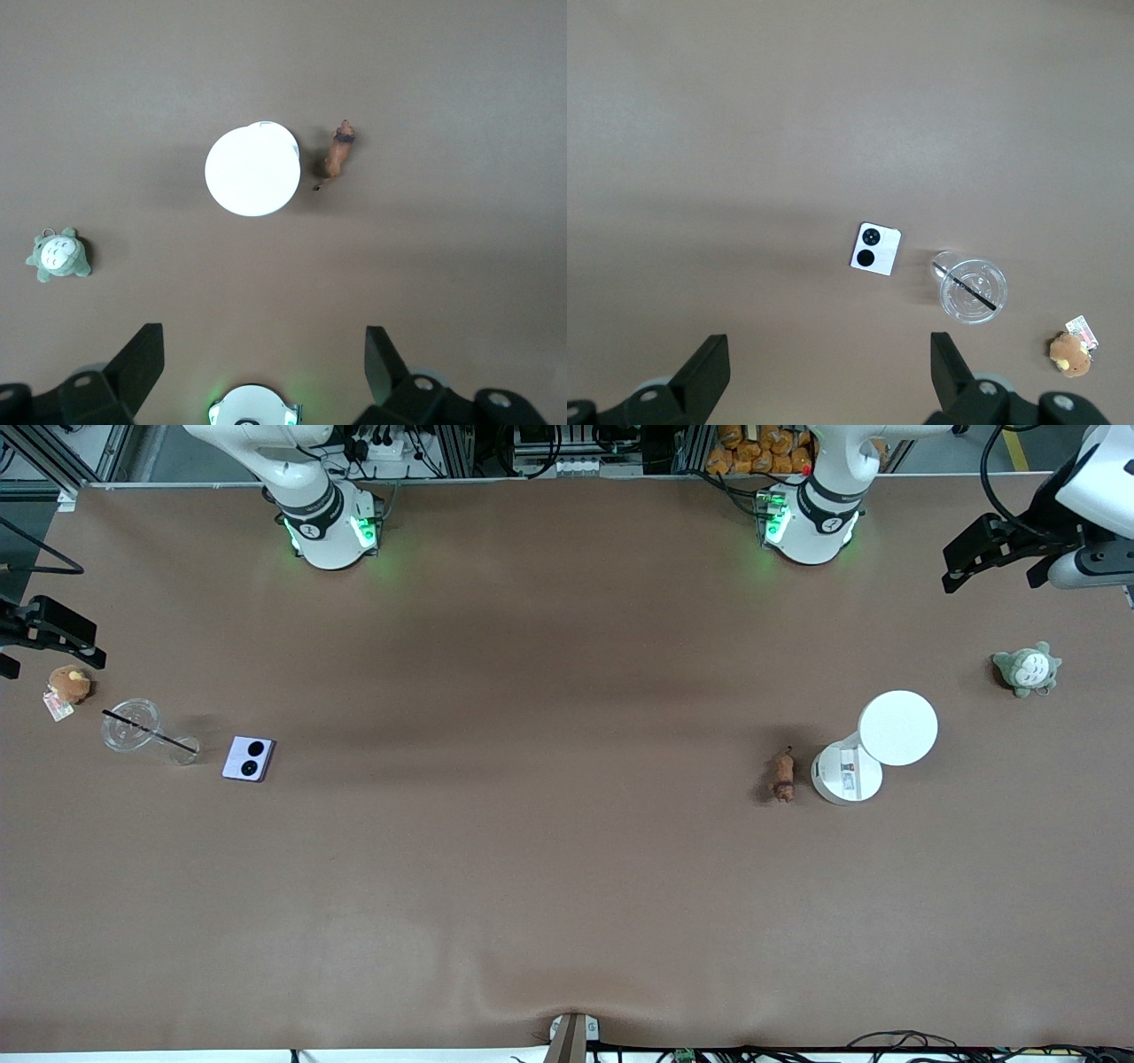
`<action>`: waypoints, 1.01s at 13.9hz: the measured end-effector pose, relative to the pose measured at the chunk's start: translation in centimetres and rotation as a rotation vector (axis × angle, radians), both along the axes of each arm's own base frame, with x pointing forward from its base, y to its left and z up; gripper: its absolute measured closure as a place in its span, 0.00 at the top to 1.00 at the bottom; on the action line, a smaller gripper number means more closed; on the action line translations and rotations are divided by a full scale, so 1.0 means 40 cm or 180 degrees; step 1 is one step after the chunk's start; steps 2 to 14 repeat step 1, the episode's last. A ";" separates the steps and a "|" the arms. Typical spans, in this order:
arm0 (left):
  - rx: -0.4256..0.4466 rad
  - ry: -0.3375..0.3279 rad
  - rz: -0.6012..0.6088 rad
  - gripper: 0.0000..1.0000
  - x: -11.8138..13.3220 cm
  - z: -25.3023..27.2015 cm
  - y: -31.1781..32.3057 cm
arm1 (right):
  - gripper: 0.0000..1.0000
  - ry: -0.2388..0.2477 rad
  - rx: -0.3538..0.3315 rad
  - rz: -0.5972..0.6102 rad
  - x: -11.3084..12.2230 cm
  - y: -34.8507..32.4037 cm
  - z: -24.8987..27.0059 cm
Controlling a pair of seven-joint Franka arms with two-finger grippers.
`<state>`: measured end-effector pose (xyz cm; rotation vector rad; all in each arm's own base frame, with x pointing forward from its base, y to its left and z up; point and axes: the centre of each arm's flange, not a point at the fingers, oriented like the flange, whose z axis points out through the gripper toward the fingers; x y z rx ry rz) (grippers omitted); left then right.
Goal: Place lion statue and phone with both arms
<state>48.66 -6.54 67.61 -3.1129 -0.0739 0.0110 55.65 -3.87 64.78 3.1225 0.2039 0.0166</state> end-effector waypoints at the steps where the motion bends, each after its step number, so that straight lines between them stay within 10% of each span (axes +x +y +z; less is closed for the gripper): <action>1: -0.0001 0.0000 0.0007 1.00 0.001 0.000 0.004 | 1.00 0.0000 0.0000 0.0000 0.000 0.000 0.000; 14: -0.0001 0.0000 0.0007 1.00 0.001 0.000 0.004 | 1.00 0.0000 0.0000 0.0000 0.000 0.000 0.000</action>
